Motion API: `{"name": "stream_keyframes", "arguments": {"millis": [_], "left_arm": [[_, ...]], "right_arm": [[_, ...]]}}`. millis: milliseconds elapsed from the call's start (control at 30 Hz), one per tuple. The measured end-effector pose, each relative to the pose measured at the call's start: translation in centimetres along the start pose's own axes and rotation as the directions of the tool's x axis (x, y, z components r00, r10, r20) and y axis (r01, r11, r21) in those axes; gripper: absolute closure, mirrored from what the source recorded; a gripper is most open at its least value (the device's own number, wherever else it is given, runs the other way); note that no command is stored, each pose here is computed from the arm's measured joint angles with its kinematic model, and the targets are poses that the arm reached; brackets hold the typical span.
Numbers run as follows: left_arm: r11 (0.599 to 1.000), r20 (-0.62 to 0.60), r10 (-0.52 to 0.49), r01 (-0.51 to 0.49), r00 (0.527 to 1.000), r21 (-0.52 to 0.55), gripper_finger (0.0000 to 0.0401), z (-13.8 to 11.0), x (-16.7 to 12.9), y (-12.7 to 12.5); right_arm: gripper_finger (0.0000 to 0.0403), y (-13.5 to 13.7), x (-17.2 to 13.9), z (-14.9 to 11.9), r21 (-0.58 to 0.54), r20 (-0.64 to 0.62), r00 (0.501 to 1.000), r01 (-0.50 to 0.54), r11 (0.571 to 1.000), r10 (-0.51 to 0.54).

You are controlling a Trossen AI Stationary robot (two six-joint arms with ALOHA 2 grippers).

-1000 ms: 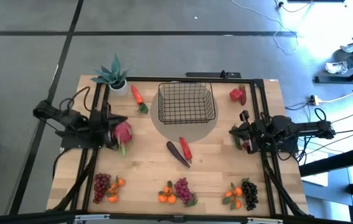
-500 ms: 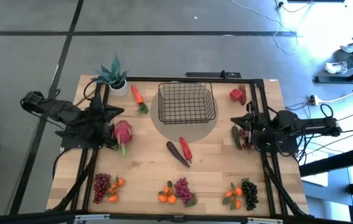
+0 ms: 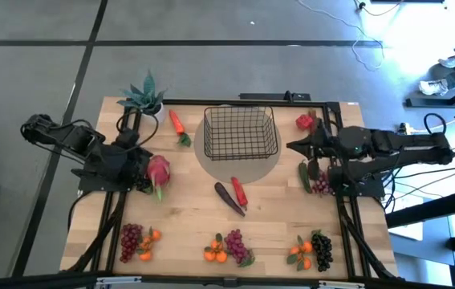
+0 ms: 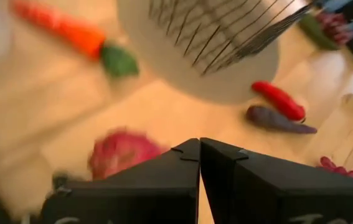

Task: Build produce basket
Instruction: Put the red dragon fruit into the black wire basket

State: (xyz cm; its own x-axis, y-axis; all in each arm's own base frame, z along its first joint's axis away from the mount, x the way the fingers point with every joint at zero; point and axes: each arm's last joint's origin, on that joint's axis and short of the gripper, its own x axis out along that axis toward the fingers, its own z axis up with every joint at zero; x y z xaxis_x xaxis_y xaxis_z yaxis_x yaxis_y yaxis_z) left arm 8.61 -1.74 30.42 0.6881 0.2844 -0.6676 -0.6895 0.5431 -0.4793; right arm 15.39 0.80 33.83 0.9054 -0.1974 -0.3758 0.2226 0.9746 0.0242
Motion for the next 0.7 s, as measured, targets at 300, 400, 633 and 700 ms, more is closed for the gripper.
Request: {"name": "stream_keyframes", "arguments": {"millis": [300, 400, 633, 700], "left_arm": [[0.993, -0.069, 0.001, -0.009, 0.998, -0.115, 0.0401, -0.1, -0.1, 0.3], [0.993, -0.072, -0.001, -0.007, 0.997, -0.114, 0.0401, -0.1, -0.1, 0.4], [0.995, -0.084, -0.005, -0.003, 0.996, -0.096, 0.0401, -0.2, -0.1, 0.3], [0.995, -0.085, -0.006, -0.002, 0.996, -0.097, 0.0401, -0.2, -0.1, 0.3]], "right_arm": [[0.0402, 0.7, 0.6, 2.9, 0.115, -0.165, 0.986, 0.008, 0.993, 0.011], [0.0402, 1.0, 0.8, 3.2, 0.112, -0.179, 0.983, -0.031, 0.993, 0.051], [0.0402, 1.0, 0.9, 2.9, 0.113, -0.211, 0.976, -0.029, 0.993, 0.053], [0.0402, 1.0, 0.9, 2.9, 0.113, -0.210, 0.976, -0.030, 0.993, 0.053]]}}
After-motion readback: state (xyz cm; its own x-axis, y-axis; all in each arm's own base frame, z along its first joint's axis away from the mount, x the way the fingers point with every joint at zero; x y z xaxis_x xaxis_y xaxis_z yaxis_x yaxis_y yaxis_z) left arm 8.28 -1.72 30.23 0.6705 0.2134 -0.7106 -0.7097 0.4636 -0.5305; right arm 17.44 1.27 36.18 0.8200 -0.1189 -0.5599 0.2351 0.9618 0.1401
